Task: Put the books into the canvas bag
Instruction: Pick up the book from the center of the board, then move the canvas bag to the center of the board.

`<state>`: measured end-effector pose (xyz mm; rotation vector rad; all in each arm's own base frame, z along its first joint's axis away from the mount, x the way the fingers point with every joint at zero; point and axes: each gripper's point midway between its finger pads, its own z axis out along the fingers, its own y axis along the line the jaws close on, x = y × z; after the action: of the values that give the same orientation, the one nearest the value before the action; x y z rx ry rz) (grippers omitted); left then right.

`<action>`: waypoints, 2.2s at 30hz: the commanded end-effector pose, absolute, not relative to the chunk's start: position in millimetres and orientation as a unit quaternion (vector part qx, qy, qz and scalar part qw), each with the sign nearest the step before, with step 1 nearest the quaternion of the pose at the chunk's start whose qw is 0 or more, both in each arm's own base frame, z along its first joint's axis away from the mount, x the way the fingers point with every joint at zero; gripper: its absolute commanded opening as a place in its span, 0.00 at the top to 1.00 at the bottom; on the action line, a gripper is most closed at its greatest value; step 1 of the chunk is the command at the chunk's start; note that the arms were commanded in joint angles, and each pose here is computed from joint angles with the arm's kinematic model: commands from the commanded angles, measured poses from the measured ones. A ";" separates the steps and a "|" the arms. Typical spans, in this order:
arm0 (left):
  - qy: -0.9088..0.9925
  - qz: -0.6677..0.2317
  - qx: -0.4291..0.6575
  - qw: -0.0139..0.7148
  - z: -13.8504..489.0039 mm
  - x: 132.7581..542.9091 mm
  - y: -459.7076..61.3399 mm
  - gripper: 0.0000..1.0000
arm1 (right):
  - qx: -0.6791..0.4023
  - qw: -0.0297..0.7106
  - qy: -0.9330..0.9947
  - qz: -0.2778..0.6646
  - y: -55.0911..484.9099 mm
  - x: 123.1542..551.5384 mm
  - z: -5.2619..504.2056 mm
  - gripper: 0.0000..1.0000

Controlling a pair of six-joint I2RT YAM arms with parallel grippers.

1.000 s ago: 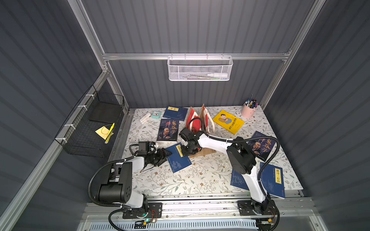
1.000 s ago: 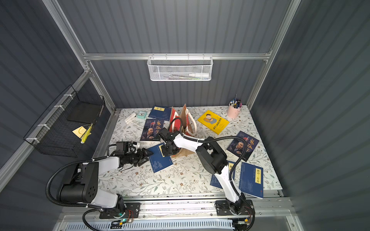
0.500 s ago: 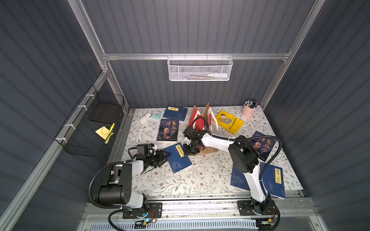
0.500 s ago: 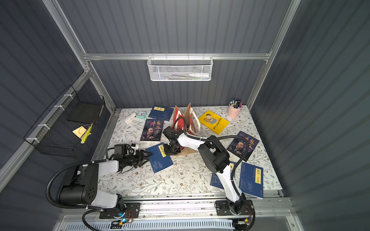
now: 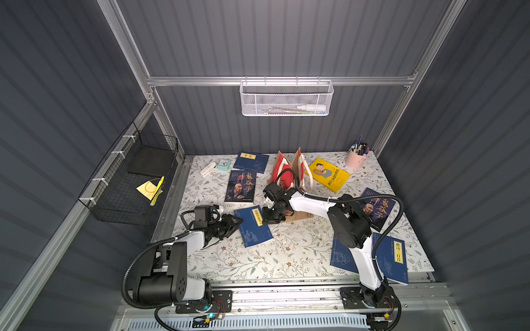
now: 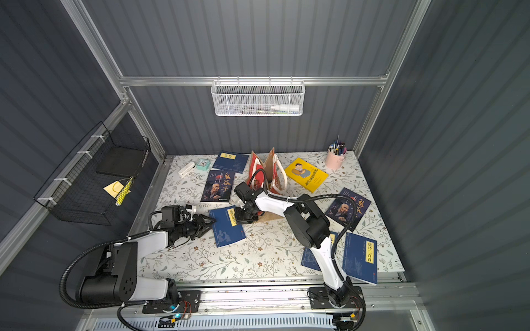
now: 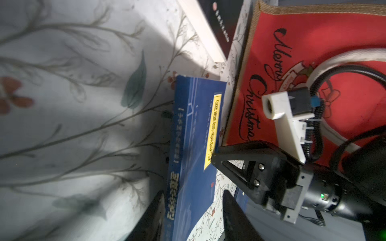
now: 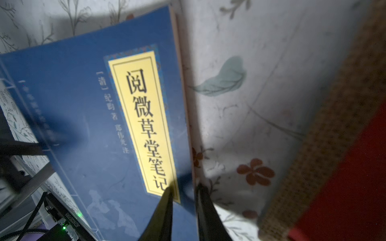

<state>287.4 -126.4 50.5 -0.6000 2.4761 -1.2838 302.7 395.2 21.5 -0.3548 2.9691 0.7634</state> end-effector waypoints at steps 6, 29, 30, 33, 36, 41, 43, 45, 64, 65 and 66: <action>0.857 -0.461 -0.196 0.119 40.9 278.9 -139.4 0.47 | -0.119 -0.014 0.955 0.270 410.4 276.1 14.9 0.76; 0.907 -0.355 -0.119 0.195 108.1 286.3 -114.5 0.99 | -0.221 0.131 0.935 0.247 406.7 291.3 141.3 0.56; 0.909 -0.346 -0.113 0.204 115.5 287.3 -112.0 0.99 | -0.238 0.150 0.930 0.237 405.5 291.9 160.0 0.54; 0.910 -0.330 -0.101 0.231 139.0 291.1 -107.1 0.99 | -0.266 0.197 0.918 0.219 395.8 293.2 209.7 0.45; 0.905 -0.326 -0.093 0.256 163.3 297.0 -105.2 0.99 | -0.269 0.254 0.907 0.203 377.4 299.2 257.3 0.41; 0.895 -0.335 -0.082 0.283 194.9 304.5 -106.8 0.99 | -0.227 0.301 0.913 0.155 327.3 330.1 293.1 0.30; 0.892 -0.338 -0.079 0.288 201.3 305.9 -107.8 0.99 | -0.210 0.296 0.922 0.136 309.6 346.3 288.7 0.27; 0.892 -0.339 -0.079 0.288 202.2 306.1 -108.0 0.99 | -0.205 0.270 0.931 0.138 303.2 357.2 273.5 0.26; 0.901 -0.320 -0.076 0.282 211.5 293.7 -103.0 0.97 | -0.288 0.084 0.907 0.297 422.0 223.4 238.4 0.35; 0.902 -0.319 -0.075 0.282 214.2 293.3 -102.8 0.97 | -0.288 0.085 0.905 0.302 424.1 221.1 241.9 0.35; 0.902 -0.317 -0.072 0.285 218.7 293.5 -102.3 0.96 | -0.288 0.090 0.903 0.307 425.1 220.7 247.7 0.35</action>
<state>290.8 -100.9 195.6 -0.2612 2.4461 -0.8621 230.9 415.9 225.1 -0.8853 2.7099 0.7679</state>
